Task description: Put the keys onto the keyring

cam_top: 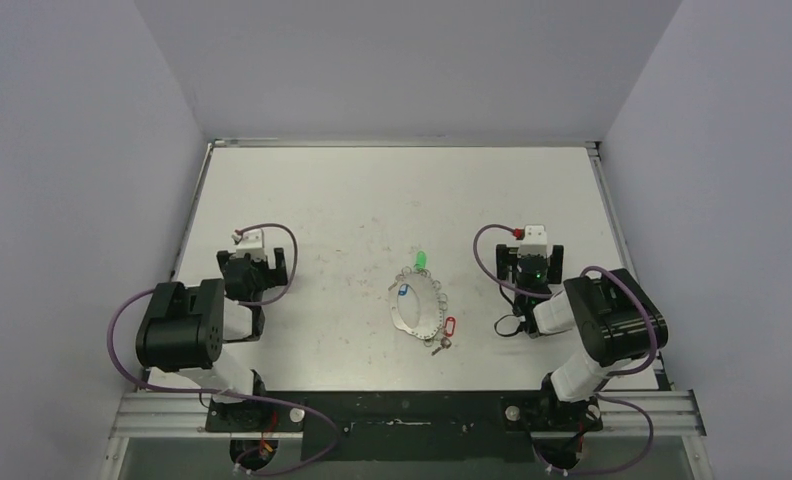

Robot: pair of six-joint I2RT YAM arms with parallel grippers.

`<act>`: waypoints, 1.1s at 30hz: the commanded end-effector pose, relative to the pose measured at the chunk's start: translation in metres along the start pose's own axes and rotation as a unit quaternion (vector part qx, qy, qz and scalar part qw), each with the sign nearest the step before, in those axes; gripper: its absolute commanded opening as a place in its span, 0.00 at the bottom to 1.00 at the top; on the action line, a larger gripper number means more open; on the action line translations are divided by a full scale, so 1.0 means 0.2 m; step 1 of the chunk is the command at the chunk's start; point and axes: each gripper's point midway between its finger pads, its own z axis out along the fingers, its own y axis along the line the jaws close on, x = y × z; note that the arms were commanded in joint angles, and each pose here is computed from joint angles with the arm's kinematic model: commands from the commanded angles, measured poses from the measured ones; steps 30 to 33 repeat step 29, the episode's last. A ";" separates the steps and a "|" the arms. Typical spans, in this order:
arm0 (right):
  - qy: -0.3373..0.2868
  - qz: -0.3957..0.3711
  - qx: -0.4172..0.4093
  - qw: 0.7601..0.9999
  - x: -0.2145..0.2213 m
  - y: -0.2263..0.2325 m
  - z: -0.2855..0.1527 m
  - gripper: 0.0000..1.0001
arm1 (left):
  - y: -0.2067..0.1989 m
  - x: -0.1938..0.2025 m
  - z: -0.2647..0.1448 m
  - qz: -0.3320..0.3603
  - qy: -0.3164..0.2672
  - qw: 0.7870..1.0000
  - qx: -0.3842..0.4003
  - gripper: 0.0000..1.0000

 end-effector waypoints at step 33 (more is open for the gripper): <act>-0.023 0.057 0.021 0.998 -0.19 -0.08 0.14 1.00 | 0.00 -0.22 0.13 -0.021 -0.035 0.999 -0.004 0.97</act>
